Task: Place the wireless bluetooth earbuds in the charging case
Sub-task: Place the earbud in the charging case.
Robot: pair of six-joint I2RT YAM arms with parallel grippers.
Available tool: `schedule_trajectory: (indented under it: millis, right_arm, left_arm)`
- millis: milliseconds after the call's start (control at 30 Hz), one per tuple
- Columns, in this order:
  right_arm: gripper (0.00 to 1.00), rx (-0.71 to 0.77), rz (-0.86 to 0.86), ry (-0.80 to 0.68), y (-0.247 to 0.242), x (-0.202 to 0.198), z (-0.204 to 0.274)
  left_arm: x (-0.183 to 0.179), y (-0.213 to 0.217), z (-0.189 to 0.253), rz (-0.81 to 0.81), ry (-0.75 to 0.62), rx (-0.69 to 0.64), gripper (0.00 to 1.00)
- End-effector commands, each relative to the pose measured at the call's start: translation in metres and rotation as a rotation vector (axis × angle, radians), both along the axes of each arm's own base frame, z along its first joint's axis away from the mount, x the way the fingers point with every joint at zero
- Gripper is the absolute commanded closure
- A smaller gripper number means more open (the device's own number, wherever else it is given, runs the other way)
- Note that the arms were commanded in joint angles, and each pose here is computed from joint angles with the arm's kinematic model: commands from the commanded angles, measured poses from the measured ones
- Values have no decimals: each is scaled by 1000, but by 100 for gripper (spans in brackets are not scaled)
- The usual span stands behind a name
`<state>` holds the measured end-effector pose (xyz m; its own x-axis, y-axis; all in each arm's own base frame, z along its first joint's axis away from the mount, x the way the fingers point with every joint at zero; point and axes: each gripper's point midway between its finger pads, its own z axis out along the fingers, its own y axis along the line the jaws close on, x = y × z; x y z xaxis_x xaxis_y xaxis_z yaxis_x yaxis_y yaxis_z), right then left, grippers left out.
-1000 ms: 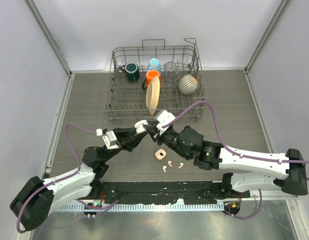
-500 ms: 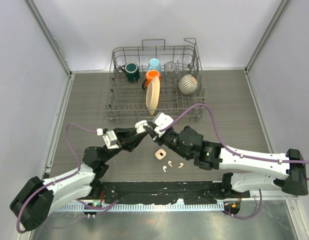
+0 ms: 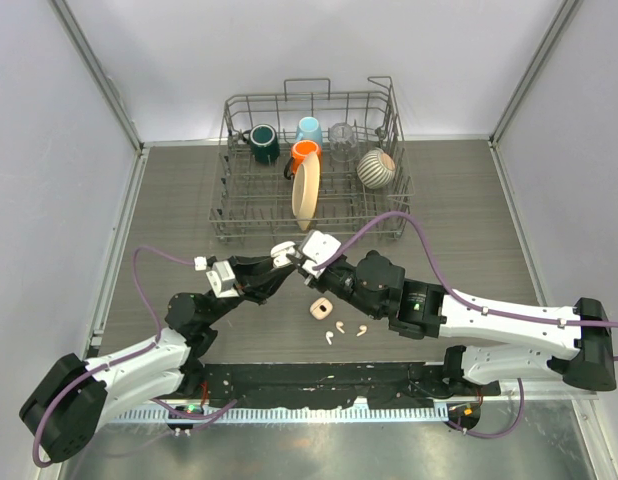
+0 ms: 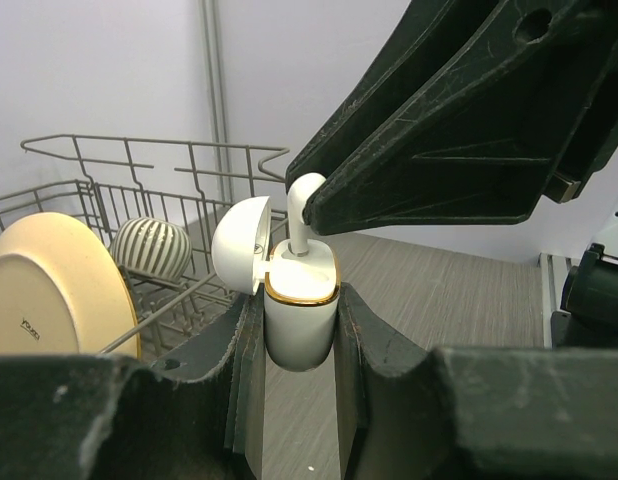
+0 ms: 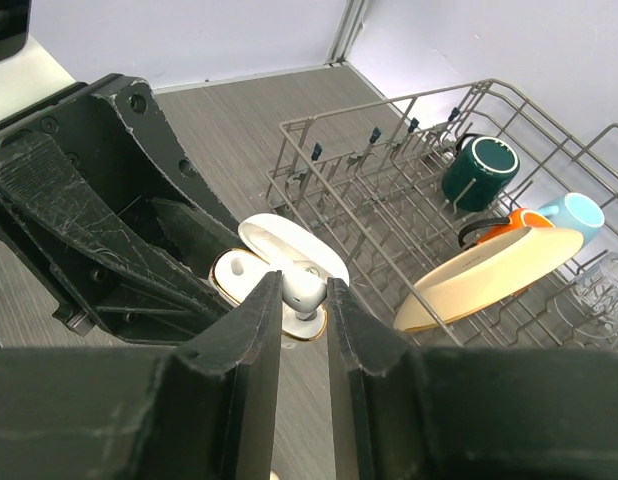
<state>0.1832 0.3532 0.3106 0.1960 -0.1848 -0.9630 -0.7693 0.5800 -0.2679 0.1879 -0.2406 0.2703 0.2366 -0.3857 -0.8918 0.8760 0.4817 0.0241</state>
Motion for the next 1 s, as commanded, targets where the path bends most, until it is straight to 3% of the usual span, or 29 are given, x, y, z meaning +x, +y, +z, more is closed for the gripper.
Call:
schedule_trajectory:
  millis: [0,867,967]
  right_arm:
    - [99,-71,68,-4,3,-12,-7]
    - [99,-27,-25,-25,-7,1,8]
    - [93,-25,-17,-11,-6,0,7]
  left_arm:
    - [-6,17,47,51,-139,-129,100]
    - [-9,15,45,32,-147,-125,100]
    - [-8,15,45,36,-145,-123,100]
